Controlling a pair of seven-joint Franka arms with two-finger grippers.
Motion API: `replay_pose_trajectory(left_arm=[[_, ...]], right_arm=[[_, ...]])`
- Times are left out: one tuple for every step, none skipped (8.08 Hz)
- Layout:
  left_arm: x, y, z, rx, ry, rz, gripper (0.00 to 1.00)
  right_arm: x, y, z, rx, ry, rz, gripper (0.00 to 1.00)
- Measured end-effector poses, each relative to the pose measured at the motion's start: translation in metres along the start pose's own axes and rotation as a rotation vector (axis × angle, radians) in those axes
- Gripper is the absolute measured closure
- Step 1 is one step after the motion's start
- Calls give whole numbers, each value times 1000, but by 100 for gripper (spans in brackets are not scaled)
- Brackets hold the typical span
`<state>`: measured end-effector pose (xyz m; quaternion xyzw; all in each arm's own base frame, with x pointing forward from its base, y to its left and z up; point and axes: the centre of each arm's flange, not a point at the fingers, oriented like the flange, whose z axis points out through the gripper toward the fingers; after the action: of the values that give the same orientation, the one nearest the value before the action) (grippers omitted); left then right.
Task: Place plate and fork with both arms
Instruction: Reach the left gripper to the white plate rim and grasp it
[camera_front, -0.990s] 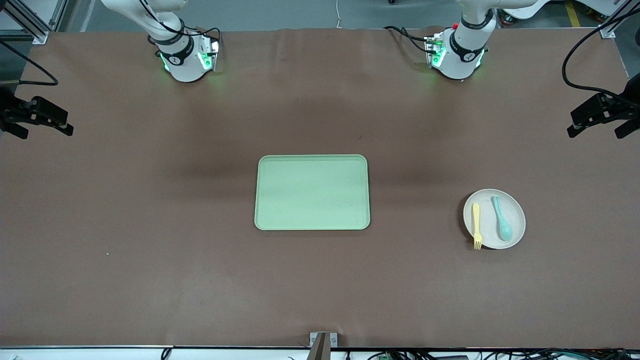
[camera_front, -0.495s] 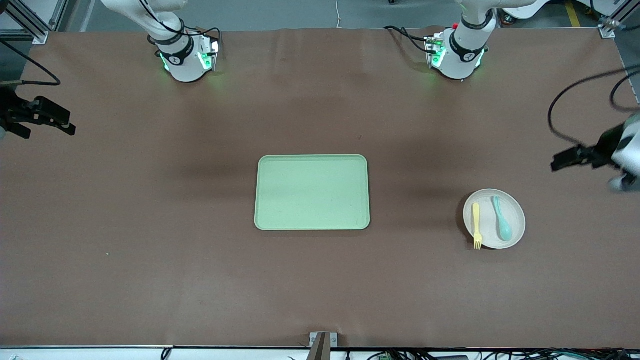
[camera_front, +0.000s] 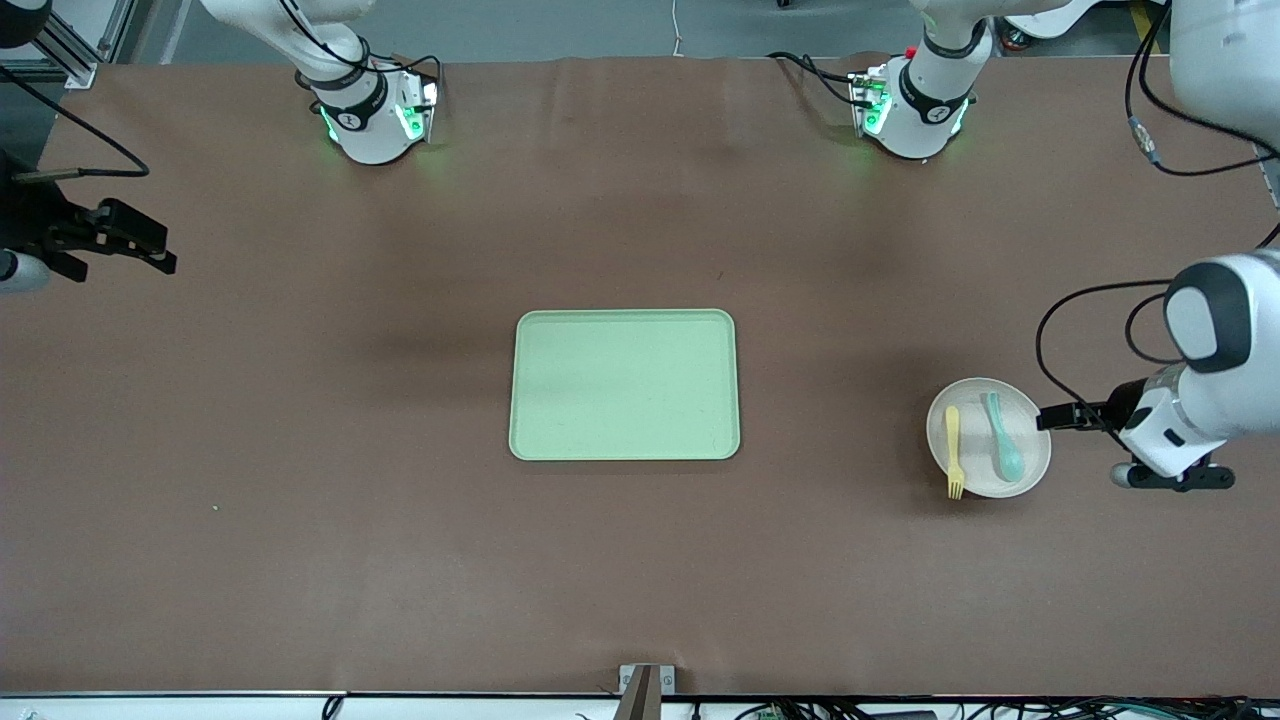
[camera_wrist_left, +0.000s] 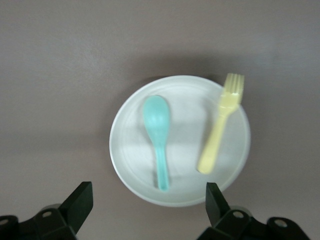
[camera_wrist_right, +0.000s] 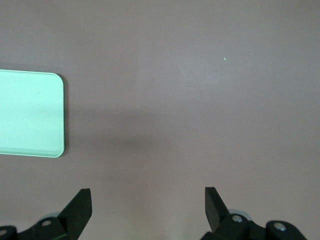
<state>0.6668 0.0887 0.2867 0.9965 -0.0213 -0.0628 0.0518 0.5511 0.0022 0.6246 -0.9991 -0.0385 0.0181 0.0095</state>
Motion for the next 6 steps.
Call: replay_pose_trajectory(left_arm=[[3, -18, 38, -17, -14, 10, 6], [3, -35, 67, -48, -20, 18, 19], [-1, -51, 83, -77, -21, 34, 30], [-5, -65, 88, -95, -19, 34, 40], [-7, -70, 88, -105, -16, 32, 46], [-7, -70, 90, -106, -17, 31, 55]], right_arm=[[1, 0, 2, 0, -4, 1, 0], [2, 0, 3, 0, -5, 2, 0], [2, 0, 3, 0, -5, 3, 0], [2, 0, 3, 0, -5, 3, 0], [1, 1, 3, 0, -5, 4, 0], [1, 2, 2, 0, -4, 6, 0]])
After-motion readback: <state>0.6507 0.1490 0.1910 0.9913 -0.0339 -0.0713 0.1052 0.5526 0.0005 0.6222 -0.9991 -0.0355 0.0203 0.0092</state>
